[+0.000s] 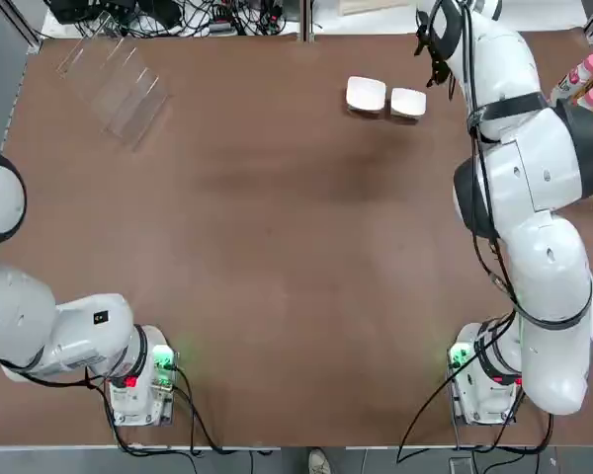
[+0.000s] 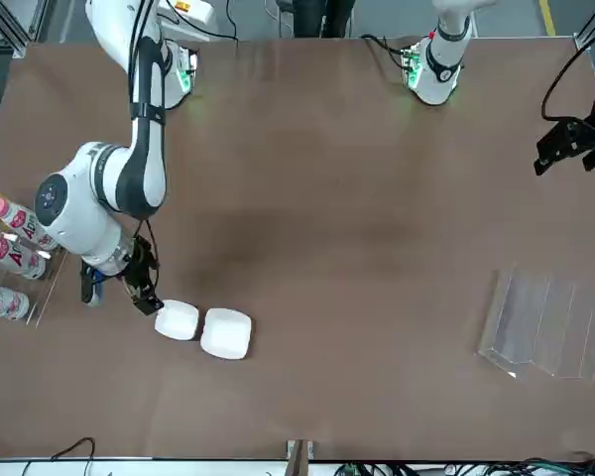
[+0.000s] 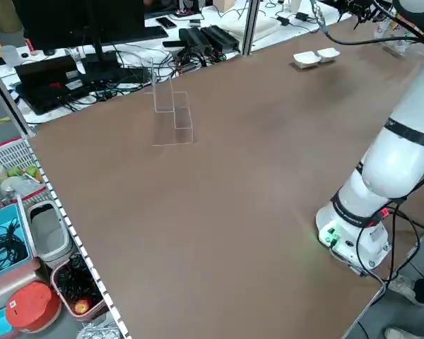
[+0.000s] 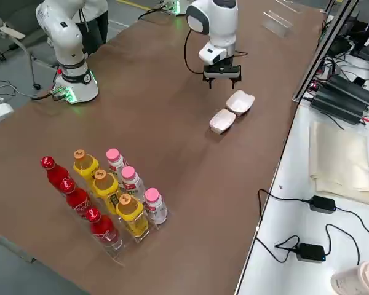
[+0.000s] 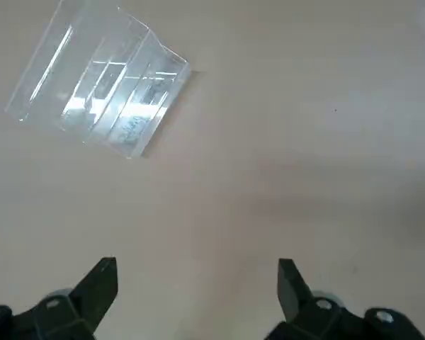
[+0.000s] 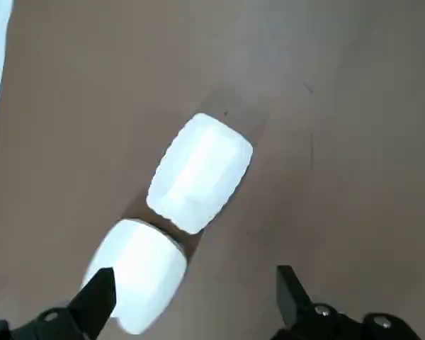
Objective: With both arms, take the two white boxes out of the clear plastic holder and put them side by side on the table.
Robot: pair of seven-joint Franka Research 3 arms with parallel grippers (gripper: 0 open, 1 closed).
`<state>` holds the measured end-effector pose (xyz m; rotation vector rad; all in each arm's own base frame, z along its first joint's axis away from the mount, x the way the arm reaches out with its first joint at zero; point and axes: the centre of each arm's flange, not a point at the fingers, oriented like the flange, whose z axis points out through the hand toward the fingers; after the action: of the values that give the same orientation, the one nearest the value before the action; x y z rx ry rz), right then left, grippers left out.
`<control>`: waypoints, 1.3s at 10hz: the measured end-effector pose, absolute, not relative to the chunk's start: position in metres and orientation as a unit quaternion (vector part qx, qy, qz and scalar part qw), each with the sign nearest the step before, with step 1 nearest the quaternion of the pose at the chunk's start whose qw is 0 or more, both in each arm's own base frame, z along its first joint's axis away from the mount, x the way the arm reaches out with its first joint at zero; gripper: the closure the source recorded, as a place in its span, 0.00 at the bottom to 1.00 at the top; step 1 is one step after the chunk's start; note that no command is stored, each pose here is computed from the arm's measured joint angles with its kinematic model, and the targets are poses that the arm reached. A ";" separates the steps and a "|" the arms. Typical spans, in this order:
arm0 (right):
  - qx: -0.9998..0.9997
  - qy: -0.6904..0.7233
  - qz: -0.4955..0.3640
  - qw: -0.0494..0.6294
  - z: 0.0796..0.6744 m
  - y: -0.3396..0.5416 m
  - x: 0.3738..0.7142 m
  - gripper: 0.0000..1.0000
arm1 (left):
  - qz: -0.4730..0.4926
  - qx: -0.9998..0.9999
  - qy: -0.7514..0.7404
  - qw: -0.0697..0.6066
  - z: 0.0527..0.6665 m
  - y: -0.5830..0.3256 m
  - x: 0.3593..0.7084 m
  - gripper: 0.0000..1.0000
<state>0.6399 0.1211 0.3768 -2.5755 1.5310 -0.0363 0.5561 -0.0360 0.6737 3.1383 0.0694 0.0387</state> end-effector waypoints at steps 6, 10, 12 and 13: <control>-0.957 0.287 0.005 0.045 0.399 0.128 0.640 0.00 | 0.007 1.000 0.008 0.005 0.669 -0.051 0.557 0.00; -0.976 0.195 0.055 0.083 0.428 0.141 0.667 0.00 | 0.008 1.000 0.014 -0.001 0.669 -0.049 0.558 0.00; -0.977 0.182 0.056 0.099 0.435 0.111 0.689 0.00 | 0.010 1.000 0.015 -0.001 0.671 -0.048 0.557 0.00; -0.979 0.170 0.053 0.097 0.440 0.103 0.695 0.00 | 0.010 1.000 0.014 -0.001 0.671 -0.048 0.557 0.00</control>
<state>0.6945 0.1026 0.4397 -2.8996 0.5046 0.1567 0.5571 -0.0479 0.6714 3.1429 0.0450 0.0326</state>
